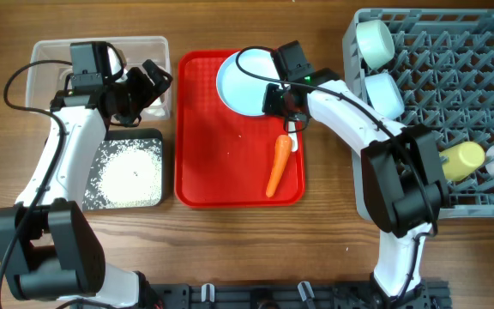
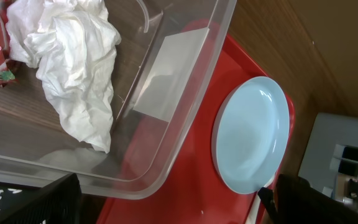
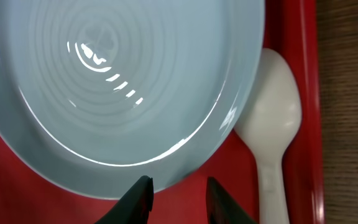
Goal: Sort waste into correct bins and load items into the dishwasher rack
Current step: 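Reach the right gripper to the blue plate and grasp its edge, then carry the blue plate with the right gripper and stand it in the rack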
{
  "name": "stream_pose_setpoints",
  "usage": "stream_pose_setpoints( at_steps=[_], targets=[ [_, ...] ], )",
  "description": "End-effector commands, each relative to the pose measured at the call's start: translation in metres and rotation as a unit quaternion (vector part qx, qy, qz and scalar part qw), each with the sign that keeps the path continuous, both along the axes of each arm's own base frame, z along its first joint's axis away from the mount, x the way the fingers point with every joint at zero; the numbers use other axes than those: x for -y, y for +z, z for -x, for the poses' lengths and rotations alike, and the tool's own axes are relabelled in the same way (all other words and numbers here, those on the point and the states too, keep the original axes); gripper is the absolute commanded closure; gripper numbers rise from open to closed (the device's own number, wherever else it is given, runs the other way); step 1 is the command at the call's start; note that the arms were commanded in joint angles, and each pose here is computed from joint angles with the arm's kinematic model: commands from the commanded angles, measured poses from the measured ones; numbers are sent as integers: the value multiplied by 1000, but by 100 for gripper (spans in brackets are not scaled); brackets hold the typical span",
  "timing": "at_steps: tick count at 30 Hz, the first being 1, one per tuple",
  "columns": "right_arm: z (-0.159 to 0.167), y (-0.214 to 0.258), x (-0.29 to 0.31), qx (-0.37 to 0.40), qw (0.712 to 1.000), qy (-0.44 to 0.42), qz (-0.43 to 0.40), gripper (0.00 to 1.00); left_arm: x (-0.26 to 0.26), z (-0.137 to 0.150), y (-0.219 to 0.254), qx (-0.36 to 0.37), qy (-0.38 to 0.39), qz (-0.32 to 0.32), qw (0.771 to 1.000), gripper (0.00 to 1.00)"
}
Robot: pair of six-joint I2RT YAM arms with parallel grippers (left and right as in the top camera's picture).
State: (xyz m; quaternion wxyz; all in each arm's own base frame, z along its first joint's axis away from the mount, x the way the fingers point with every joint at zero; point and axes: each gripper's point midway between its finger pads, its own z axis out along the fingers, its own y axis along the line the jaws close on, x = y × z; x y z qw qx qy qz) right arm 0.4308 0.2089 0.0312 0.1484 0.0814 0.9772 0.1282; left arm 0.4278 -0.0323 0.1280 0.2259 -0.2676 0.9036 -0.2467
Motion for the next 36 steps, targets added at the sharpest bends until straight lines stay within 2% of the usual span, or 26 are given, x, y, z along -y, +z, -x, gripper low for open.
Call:
stream_pose_setpoints(
  at_steps=[1,6,10,17,19,23,27,30,33,35,36],
  targets=[
    [2,-22,8,-10,999,-20,28,73,-2,-1,3,7,-6,-7,1000,0],
    [3,-36,9,-21,999,-21,33,79,-2,-1,3,7,-6,-7,1000,0],
    [-3,-34,7,-8,999,-22,29,95,-2,-1,3,7,-6,-7,1000,0],
    [-13,-28,11,20,999,1,44,96,-2,-1,3,7,-6,-7,1000,0],
    [-21,-9,13,42,998,17,46,96,-2,-1,3,7,-6,-7,1000,0],
    [-41,66,37,130,988,38,72,96,-2,-1,3,7,-6,-7,1000,0],
    [-42,193,96,273,944,5,187,96,-2,-1,3,7,-6,-7,1000,0],
    [-25,273,148,347,892,-71,279,96,-2,-1,3,7,-6,-7,1000,0],
    [-2,337,202,388,829,-154,372,96,-2,-1,3,7,-6,-7,1000,0],
    [12,370,238,391,788,-185,439,96,-2,-1,3,7,-6,-7,1000,0],
    [16,376,250,379,777,-184,468,96,-2,-1,3,7,-6,-7,1000,0]
  ],
)
